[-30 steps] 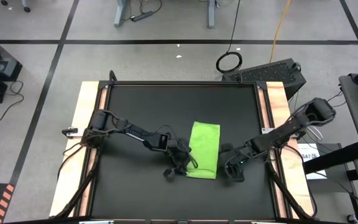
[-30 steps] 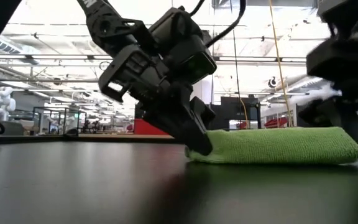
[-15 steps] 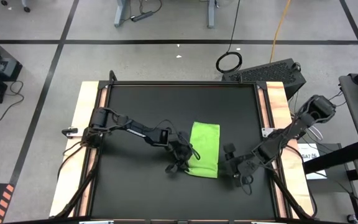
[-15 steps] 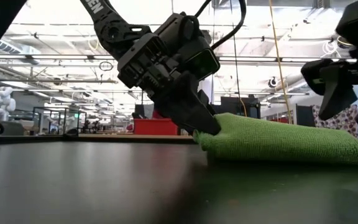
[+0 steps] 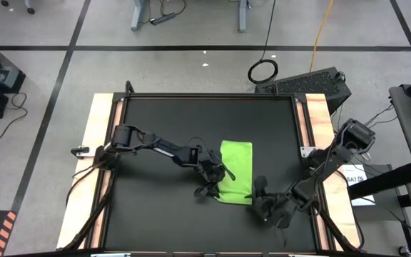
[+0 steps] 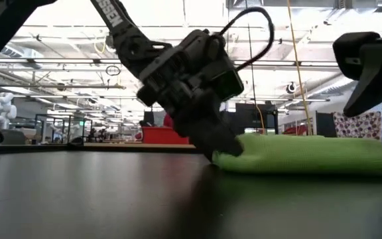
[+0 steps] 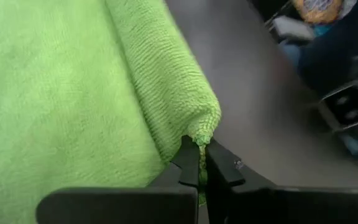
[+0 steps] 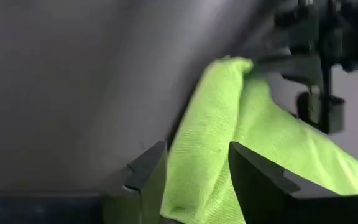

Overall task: Roll towel into tight, uniform cylinder
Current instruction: Roll the green towel

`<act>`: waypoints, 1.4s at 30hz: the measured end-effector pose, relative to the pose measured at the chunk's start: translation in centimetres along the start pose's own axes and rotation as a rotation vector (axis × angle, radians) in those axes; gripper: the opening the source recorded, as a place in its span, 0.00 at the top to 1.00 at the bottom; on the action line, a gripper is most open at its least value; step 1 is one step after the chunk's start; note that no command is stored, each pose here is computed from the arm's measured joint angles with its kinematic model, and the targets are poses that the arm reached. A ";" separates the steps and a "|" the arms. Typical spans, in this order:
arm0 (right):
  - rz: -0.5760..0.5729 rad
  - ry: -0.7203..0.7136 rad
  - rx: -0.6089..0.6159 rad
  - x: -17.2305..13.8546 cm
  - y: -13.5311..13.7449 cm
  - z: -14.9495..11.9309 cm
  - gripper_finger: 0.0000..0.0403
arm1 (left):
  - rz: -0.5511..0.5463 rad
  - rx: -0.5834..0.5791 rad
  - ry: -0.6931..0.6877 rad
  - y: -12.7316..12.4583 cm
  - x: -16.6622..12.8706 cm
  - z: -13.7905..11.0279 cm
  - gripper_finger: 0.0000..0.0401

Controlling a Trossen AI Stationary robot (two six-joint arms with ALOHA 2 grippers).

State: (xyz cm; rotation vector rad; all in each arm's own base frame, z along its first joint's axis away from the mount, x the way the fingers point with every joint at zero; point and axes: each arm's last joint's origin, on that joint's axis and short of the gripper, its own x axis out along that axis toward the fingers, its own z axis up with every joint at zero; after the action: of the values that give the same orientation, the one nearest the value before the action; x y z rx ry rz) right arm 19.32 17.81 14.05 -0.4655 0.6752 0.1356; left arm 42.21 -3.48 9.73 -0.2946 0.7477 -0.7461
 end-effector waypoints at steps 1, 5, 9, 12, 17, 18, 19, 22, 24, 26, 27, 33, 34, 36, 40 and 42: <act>-0.014 0.021 0.001 0.0 0.3 0.0 0.59 | -0.018 0.000 -0.006 0.1 0.2 0.2 0.99; -0.030 0.075 0.039 0.1 1.2 -0.6 0.53 | -0.021 -0.002 -0.005 0.5 0.4 0.6 0.99; -0.077 0.074 0.071 0.2 2.2 -1.2 0.47 | -0.025 -0.022 -0.006 0.7 0.2 0.8 0.99; -0.140 0.069 0.063 0.5 2.7 -1.7 0.45 | -0.036 -0.045 -0.010 0.8 0.0 0.9 0.99; -0.162 0.109 0.081 1.6 3.5 -2.9 0.47 | -0.043 -0.084 -0.008 0.9 -0.1 0.9 0.98; -0.170 0.110 0.094 1.8 3.6 -3.0 0.48 | -0.049 -0.089 -0.008 0.9 -0.1 0.9 0.98; -0.180 0.111 0.103 1.9 3.7 -3.2 0.49 | -0.050 -0.091 -0.007 0.9 -0.1 0.9 0.98; -0.195 0.109 0.127 2.0 4.0 -3.5 0.55 | -0.050 -0.106 0.000 0.9 -0.1 0.8 0.98; -0.193 0.112 0.134 2.1 3.9 -3.5 0.60 | -0.050 -0.120 0.000 0.9 -0.1 0.8 0.98; -0.195 0.116 0.152 2.1 3.9 -3.6 0.67 | -0.049 -0.127 0.001 0.9 -0.1 0.8 0.98; -0.195 0.119 0.167 2.1 3.9 -3.6 0.70 | -0.048 -0.135 0.001 0.9 -0.1 0.8 0.98; -0.207 0.127 0.297 2.1 3.8 -3.9 0.89 | 0.007 -0.133 0.001 1.0 -0.1 0.8 0.97; -0.205 0.129 0.317 2.1 3.8 -3.9 0.92 | 0.018 -0.125 0.003 0.9 0.0 0.8 0.95; -0.198 0.138 0.359 2.1 3.7 -3.9 0.96 | 0.041 -0.105 0.008 0.8 0.3 0.7 0.90; -0.174 0.150 0.437 2.0 3.4 -3.7 0.99 | 0.053 -0.083 0.000 0.6 0.4 0.8 0.71; -0.158 0.149 0.470 1.8 3.3 -3.4 0.98 | 0.057 -0.068 -0.003 0.5 0.2 1.0 0.61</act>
State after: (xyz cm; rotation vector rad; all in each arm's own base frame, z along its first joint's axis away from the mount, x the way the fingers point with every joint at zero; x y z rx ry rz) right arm 17.86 19.14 9.34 -0.0752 0.7853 -0.2071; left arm 43.25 -3.30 10.05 -0.3348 0.7767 -0.6675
